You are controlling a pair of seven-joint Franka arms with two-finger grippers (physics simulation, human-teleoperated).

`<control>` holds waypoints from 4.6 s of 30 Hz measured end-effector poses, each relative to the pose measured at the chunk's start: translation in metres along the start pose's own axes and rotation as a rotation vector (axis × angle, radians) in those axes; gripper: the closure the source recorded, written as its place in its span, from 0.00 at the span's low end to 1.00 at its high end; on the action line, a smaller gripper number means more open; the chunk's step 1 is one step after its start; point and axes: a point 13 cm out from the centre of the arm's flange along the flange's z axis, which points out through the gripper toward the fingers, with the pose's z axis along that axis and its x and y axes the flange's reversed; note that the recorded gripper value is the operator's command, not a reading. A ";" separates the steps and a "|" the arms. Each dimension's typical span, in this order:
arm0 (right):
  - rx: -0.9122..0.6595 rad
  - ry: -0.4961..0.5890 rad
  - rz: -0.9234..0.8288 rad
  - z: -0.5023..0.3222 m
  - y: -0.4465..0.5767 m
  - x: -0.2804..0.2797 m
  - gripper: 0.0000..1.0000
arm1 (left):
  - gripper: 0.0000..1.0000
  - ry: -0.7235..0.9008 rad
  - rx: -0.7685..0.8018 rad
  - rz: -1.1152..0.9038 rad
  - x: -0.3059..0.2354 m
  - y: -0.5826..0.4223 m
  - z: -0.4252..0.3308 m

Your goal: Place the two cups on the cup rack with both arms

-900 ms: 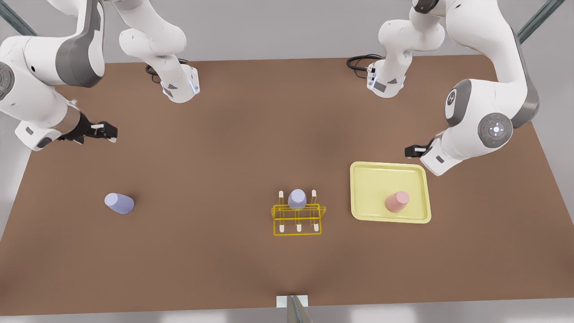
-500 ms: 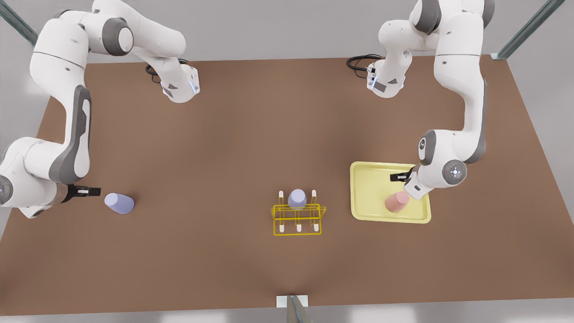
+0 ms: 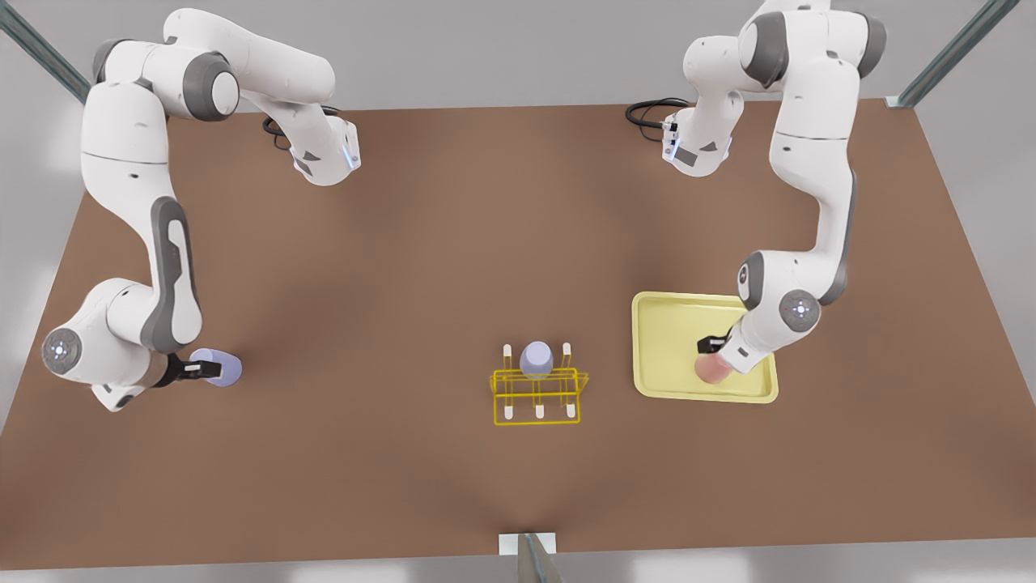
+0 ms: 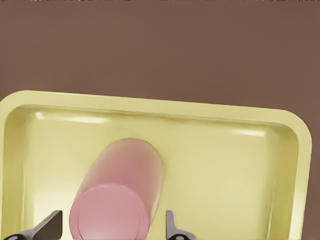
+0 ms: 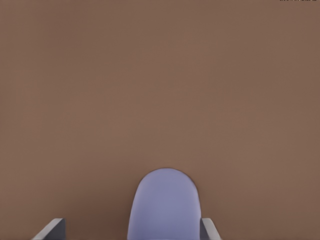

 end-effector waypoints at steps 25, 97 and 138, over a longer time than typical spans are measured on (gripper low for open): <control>0.065 -0.084 -0.126 0.062 -0.024 0.036 0.00 | 0.18 -0.080 0.011 0.028 -0.024 -0.012 0.020; -0.214 -0.239 -0.268 -0.002 0.296 -0.051 0.17 | 0.00 0.154 -0.038 -0.075 0.032 -0.069 -0.266; -0.726 -0.139 0.182 -0.042 0.581 -0.106 0.19 | 0.00 0.276 -0.013 0.197 0.057 -0.064 -0.258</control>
